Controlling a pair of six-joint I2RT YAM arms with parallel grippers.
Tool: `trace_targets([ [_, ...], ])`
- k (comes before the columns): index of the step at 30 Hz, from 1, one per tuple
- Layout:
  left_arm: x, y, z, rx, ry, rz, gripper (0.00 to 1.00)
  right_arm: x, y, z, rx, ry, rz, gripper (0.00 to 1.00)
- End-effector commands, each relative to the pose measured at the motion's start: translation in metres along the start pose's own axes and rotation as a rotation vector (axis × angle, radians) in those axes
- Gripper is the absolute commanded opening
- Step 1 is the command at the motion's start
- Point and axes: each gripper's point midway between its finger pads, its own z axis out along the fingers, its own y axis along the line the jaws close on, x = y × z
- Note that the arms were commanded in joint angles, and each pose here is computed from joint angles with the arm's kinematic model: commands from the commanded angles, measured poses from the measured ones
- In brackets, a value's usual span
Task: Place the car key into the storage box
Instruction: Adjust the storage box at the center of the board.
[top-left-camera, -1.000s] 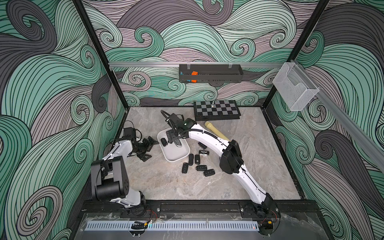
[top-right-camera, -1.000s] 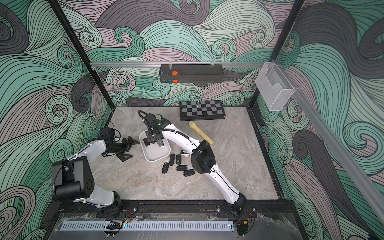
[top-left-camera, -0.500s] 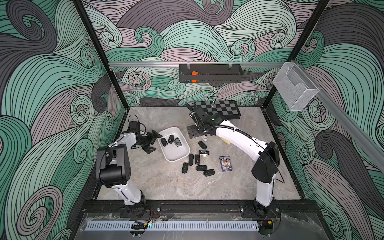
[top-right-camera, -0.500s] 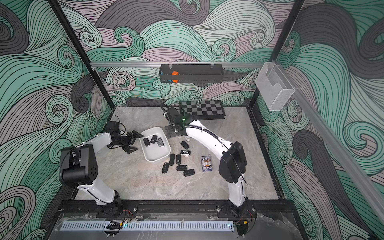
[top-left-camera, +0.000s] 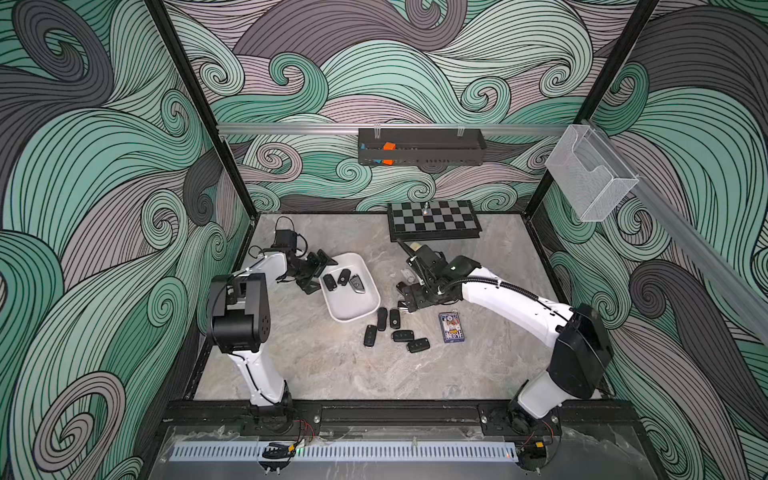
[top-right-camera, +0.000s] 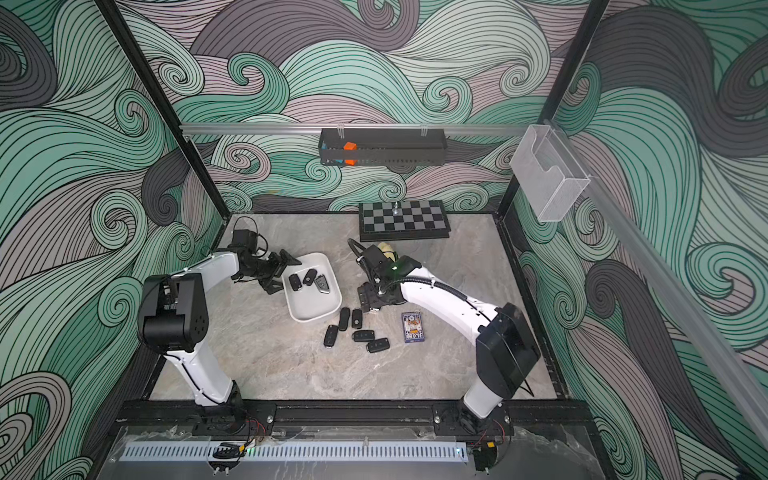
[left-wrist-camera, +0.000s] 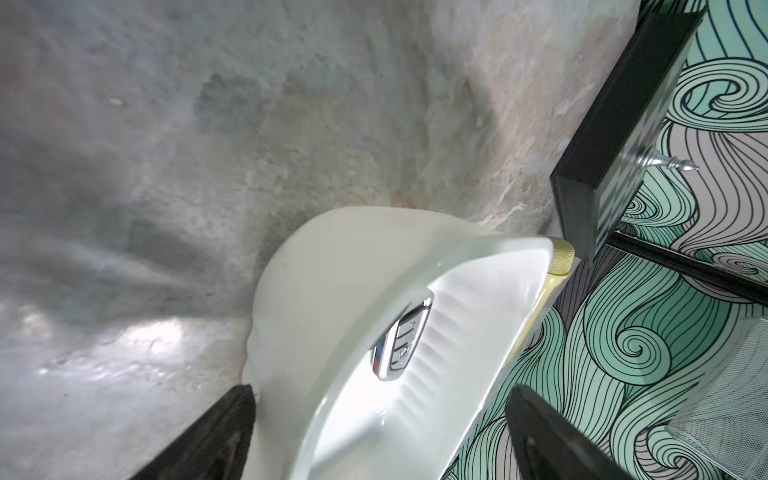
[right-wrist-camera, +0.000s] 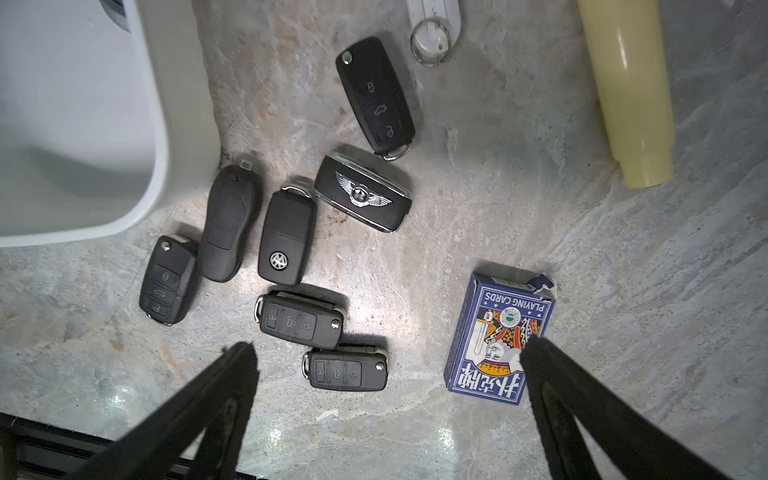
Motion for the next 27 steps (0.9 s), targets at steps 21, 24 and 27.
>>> trace_targets([
  [21,0.023,-0.003,-0.050,-0.170,-0.057,0.128,0.94,-0.099,0.007,0.093,-0.078,-0.007,0.018,0.77],
  [24,0.039,0.007,-0.064,-0.188,-0.065,0.138,0.94,-0.109,0.007,0.104,-0.056,-0.010,0.008,0.74],
  [27,0.056,0.015,-0.077,-0.195,-0.072,0.144,0.94,-0.117,0.007,0.115,-0.041,-0.008,-0.002,0.71],
])
